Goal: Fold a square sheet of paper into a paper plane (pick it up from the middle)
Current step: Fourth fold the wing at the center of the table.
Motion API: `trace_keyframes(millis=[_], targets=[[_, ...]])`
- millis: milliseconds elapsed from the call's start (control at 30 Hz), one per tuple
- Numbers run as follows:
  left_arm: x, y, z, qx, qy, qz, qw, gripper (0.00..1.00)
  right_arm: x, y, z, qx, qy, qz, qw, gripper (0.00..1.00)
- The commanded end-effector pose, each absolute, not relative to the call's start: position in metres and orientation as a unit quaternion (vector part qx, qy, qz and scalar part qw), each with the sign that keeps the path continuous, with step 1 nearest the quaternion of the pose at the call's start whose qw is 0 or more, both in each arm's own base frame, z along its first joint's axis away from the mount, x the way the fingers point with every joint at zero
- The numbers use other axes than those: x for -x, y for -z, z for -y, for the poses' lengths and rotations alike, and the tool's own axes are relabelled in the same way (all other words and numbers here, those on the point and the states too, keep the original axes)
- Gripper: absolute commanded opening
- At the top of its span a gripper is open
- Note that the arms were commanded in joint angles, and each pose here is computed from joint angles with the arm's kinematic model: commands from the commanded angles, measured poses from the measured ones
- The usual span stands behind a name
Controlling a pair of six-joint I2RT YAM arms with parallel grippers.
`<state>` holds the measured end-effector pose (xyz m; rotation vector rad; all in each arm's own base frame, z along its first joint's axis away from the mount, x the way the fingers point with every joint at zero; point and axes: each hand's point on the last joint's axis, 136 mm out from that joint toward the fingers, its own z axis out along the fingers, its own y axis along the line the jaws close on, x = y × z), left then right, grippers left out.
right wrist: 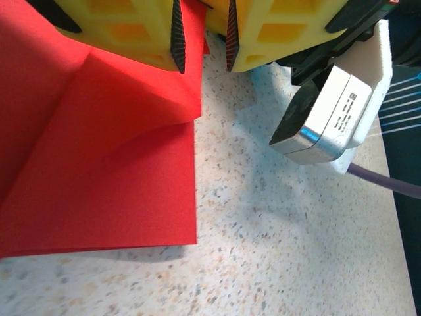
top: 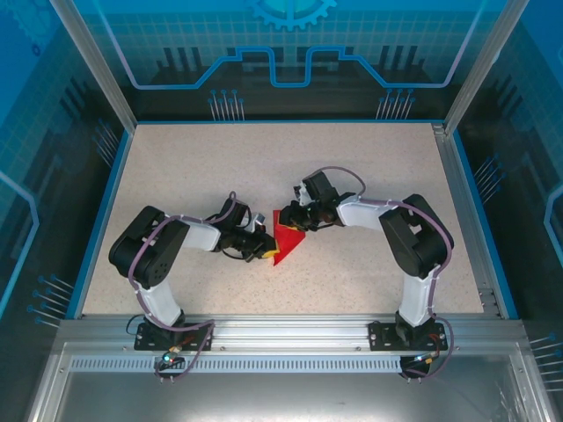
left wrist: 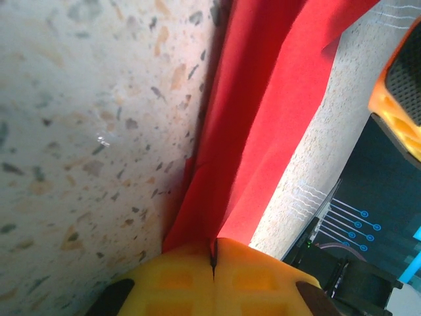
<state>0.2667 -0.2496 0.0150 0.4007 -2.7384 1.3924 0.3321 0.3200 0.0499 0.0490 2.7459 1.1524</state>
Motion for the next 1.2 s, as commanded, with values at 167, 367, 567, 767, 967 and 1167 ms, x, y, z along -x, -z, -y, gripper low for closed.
trace_keyframes(millis=[167, 367, 567, 767, 967, 1167], targets=[[-0.25, 0.016, 0.236, -0.174, -0.406, 0.896, 0.036, 0.0, -0.33, -0.042, -0.336, 0.001, -0.393, -0.918, 0.06, 0.26], [-0.249, 0.018, 0.236, -0.177, -0.407, 0.895, 0.036, 0.0, -0.329, -0.035, -0.341, 0.006, -0.395, -0.918, 0.047, 0.26], [-0.247, 0.019, 0.237, -0.17, -0.408, 0.896, 0.041, 0.01, -0.327, -0.019, -0.342, 0.004, -0.385, -0.923, 0.025, 0.26], [-0.246, 0.009, 0.234, -0.159, -0.399, 0.903, 0.032, 0.17, -0.321, -0.003, -0.332, -0.005, -0.356, -0.934, 0.01, 0.25], [-0.255, -0.02, 0.238, -0.14, -0.41, 0.901, 0.009, 0.24, -0.314, 0.005, -0.325, -0.006, -0.347, -0.938, 0.004, 0.24], [-0.26, -0.041, 0.244, -0.135, -0.433, 0.891, -0.001, 0.26, -0.312, 0.008, -0.324, -0.005, -0.344, -0.939, 0.001, 0.24]])
